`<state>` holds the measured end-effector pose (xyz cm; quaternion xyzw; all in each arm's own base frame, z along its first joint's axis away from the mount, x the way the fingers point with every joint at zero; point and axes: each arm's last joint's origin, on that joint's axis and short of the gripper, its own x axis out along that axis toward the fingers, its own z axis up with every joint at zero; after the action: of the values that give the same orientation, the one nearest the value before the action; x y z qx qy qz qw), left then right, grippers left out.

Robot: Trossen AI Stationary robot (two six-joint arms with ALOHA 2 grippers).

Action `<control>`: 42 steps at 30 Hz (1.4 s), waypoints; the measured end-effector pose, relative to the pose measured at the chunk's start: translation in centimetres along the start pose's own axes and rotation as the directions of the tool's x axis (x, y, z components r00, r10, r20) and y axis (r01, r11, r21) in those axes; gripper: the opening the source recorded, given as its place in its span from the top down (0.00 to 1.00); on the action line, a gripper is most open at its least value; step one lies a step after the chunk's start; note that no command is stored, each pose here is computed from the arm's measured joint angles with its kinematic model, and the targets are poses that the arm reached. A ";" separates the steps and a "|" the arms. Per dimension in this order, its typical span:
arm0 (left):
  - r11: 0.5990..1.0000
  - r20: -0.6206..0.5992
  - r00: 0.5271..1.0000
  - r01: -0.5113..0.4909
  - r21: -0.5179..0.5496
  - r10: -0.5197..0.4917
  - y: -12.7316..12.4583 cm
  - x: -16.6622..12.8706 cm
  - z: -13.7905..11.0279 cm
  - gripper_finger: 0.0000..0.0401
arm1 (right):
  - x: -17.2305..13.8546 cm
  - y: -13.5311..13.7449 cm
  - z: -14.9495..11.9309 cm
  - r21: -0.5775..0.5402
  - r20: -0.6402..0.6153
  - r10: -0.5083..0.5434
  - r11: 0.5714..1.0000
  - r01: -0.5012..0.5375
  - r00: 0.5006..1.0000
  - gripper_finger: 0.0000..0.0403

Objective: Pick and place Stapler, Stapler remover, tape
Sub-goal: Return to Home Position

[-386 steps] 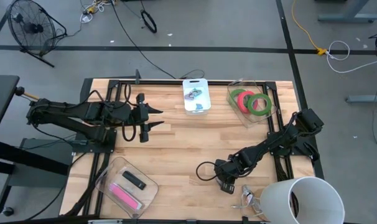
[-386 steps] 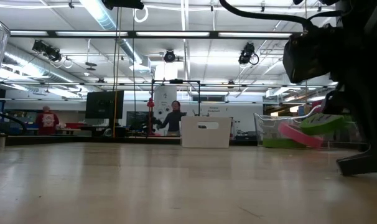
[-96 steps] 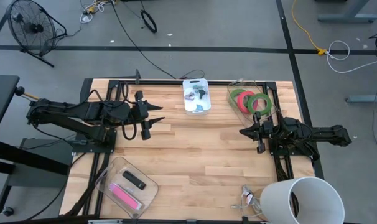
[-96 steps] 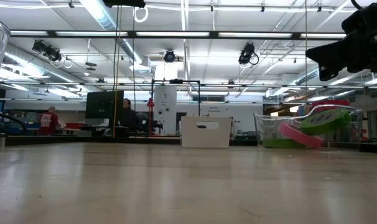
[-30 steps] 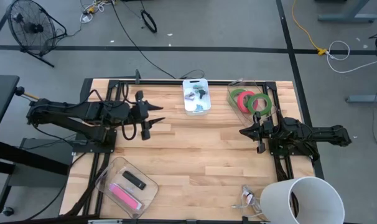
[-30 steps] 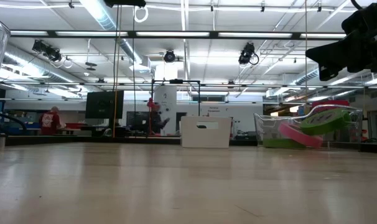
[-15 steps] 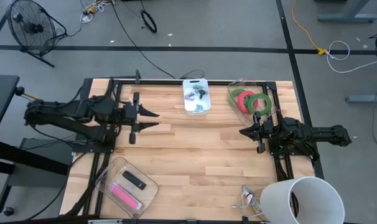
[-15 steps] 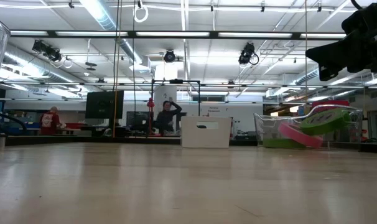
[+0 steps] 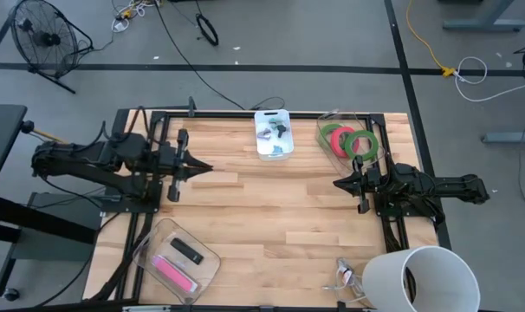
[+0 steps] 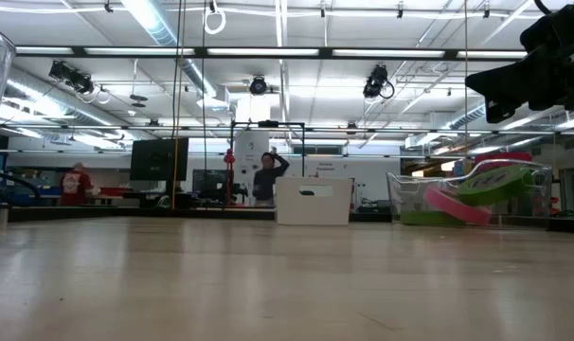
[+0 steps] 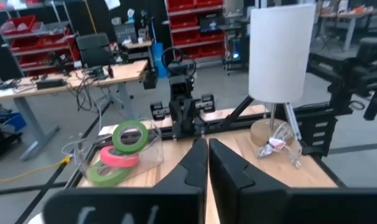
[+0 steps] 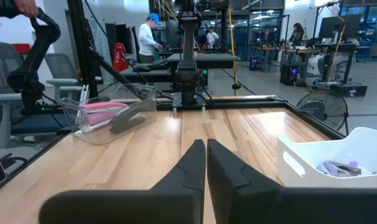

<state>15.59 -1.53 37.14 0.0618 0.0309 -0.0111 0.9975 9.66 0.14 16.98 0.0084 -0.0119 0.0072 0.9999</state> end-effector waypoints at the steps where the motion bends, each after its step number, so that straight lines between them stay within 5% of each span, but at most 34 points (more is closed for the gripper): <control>1: 1.000 0.012 1.000 0.007 -0.001 -0.007 0.0 -0.1 0.0 0.97 | 0.0 0.0 0.0 0.000 0.000 0.000 1.000 0.000 1.000 0.95; 11: 1.000 0.124 0.992 0.025 -0.007 -0.024 -0.2 -0.9 -1.6 0.99 | 0.0 0.0 0.0 0.000 0.000 0.000 1.000 0.000 1.000 0.95; 42: 1.000 0.167 0.986 0.018 -0.011 -0.016 -1.2 -4.2 -13.1 0.99 | 0.0 0.0 0.0 0.000 0.000 0.000 1.000 0.000 1.000 0.95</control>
<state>10.61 -1.00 24.28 0.0540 -0.0524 -0.0244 0.9969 9.67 0.14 16.96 0.0085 -0.0117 0.0072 0.9999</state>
